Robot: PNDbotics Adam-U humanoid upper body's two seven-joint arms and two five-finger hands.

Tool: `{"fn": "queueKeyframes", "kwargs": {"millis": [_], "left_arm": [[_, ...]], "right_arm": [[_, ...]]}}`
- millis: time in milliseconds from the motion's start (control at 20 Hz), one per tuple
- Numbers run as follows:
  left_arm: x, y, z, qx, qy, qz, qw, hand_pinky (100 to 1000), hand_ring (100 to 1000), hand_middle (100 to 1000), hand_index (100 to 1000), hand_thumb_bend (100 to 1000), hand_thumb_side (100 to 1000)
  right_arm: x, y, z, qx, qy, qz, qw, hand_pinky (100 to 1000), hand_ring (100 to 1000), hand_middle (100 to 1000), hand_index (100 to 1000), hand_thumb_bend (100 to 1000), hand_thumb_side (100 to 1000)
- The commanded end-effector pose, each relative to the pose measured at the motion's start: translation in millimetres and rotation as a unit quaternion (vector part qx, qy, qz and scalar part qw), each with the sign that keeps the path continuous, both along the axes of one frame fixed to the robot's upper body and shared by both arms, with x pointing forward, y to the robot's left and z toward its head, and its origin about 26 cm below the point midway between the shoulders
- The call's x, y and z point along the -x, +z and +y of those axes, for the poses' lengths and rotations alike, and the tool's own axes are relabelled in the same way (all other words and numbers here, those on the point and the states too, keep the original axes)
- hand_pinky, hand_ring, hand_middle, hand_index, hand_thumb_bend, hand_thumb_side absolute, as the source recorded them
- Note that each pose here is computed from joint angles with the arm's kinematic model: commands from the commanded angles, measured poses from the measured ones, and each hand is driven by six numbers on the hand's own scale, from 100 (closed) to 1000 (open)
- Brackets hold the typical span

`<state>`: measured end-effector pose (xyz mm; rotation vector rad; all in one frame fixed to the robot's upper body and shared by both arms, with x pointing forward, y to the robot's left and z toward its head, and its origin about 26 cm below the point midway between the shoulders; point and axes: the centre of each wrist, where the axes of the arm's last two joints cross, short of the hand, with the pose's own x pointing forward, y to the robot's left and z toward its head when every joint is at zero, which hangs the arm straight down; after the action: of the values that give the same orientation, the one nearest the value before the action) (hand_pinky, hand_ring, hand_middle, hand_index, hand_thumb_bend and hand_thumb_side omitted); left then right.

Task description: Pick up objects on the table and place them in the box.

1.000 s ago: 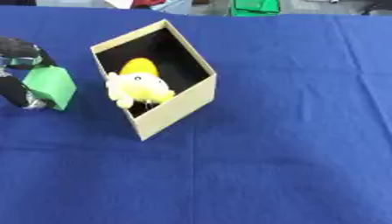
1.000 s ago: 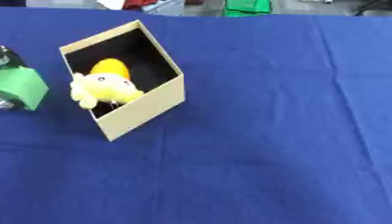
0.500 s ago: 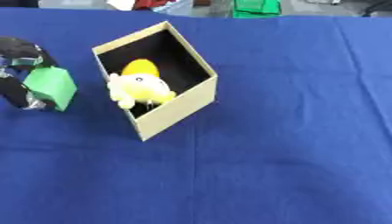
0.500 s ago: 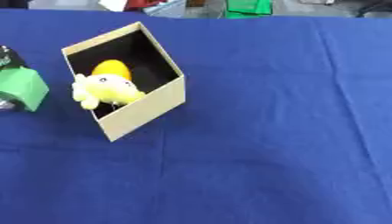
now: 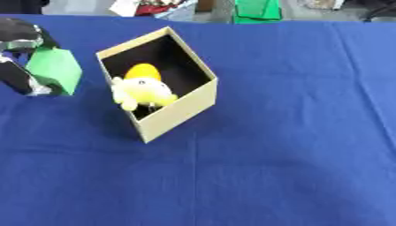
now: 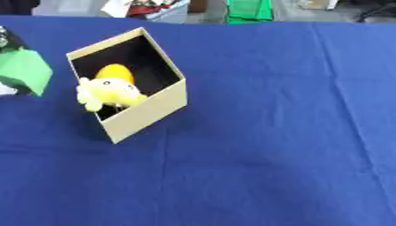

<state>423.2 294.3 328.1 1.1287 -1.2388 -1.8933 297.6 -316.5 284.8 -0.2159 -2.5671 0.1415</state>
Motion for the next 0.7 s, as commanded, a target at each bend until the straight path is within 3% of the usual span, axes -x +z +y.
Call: {"fn": "queueKeyframes", "kwargs": {"millis": [50, 300, 700], "left_arm": [[13.9, 26.5, -11.1, 0.01, -0.021, -0.061, 0.998, 453, 554, 529, 691, 100, 460], [25.6, 36.7, -40.8, 0.035, -0.057, -0.112, 0.991, 437, 558, 537, 699, 100, 465], [31.6, 38.5, -74.7, 0.071, -0.103, -0.125, 0.984, 426, 558, 540, 701, 100, 482]], "right_arm": [[4.8, 8.9, -2.2, 0.005, -0.002, -0.014, 1.0, 900, 878, 758, 878, 100, 882], [4.8, 8.7, -2.2, 0.003, -0.001, -0.014, 1.0, 899, 877, 757, 877, 100, 879], [4.3, 9.2, -0.8, 0.0, 0.005, -0.014, 1.0, 900, 877, 756, 877, 100, 878]]}}
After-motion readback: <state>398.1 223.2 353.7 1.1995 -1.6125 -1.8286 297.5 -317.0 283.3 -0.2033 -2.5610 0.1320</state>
